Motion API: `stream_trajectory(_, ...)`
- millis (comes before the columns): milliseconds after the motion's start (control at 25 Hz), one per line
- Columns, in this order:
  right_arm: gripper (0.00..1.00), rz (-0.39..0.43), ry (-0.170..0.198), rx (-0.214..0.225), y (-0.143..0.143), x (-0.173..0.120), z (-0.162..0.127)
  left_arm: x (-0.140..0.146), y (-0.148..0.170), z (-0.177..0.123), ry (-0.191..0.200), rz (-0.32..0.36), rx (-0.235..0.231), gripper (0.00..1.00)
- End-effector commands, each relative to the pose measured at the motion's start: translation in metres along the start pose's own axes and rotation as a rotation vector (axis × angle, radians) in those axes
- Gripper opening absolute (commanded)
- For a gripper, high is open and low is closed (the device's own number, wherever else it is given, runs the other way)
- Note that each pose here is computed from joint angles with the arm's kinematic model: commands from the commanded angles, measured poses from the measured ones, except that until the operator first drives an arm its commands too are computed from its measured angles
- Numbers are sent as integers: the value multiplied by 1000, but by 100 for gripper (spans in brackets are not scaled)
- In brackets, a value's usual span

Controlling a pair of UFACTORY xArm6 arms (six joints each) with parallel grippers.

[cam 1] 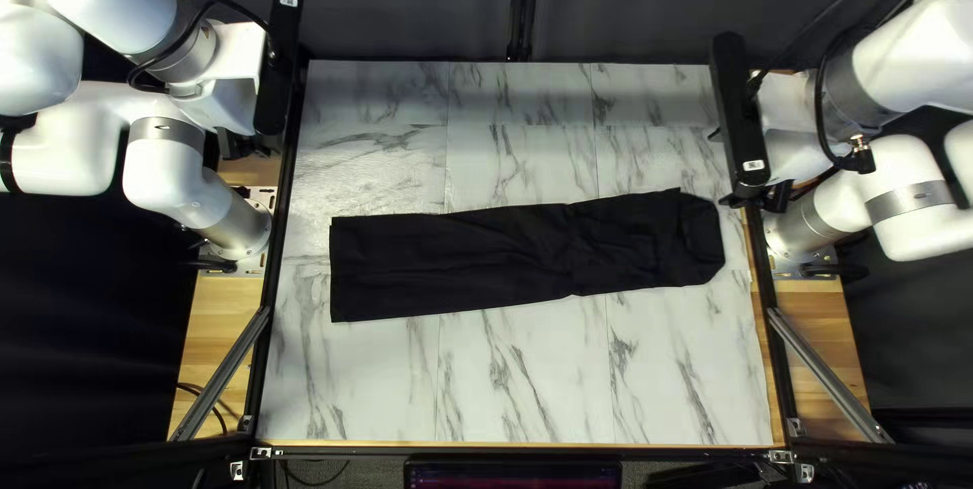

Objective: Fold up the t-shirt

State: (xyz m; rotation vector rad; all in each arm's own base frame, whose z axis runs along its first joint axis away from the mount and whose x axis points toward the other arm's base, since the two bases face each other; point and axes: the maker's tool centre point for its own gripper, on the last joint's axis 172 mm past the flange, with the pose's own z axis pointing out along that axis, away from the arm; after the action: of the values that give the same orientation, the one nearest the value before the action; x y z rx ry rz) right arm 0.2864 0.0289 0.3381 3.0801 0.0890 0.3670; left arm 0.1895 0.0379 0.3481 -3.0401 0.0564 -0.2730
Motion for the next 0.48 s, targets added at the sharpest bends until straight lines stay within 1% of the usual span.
stream_trajectory(40, 100, 0, 0, 0, 0, 0, 0, -1, 2, 1, 2, -4, -15, 100)
stream_trajectory(80, 100, 0, 0, 0, 0, 0, 0, 1, 6, 9, 0, 1, -17, 100)
stream_trajectory(160, 100, 0, 0, 0, 0, 0, 0, 10, 32, 47, -5, 13, -30, 100)
stream_trajectory(200, 100, 0, 0, 0, 0, 0, 0, 13, 41, 60, -5, 15, -35, 100)
stream_trajectory(240, 100, 0, 0, 0, 0, 0, 0, 19, 59, 84, -13, 17, -39, 100)
stream_trajectory(280, 100, 0, 0, 0, 0, 0, 0, 22, 68, 94, -15, 18, -42, 100)
stream_trajectory(320, 100, 0, 0, 0, 0, 0, 0, 25, 84, 111, -17, 21, -49, 100)
stream_trajectory(360, 100, 0, 0, 0, 0, 0, 0, 25, 92, 120, -21, 24, -51, 100)
stream_trajectory(400, 100, 0, 0, 0, 0, 0, 0, 24, 106, 135, -27, 27, -55, 100)
stream_trajectory(480, 100, 0, 0, 0, 0, 0, 0, 21, 125, 151, -27, 38, -61, 100)
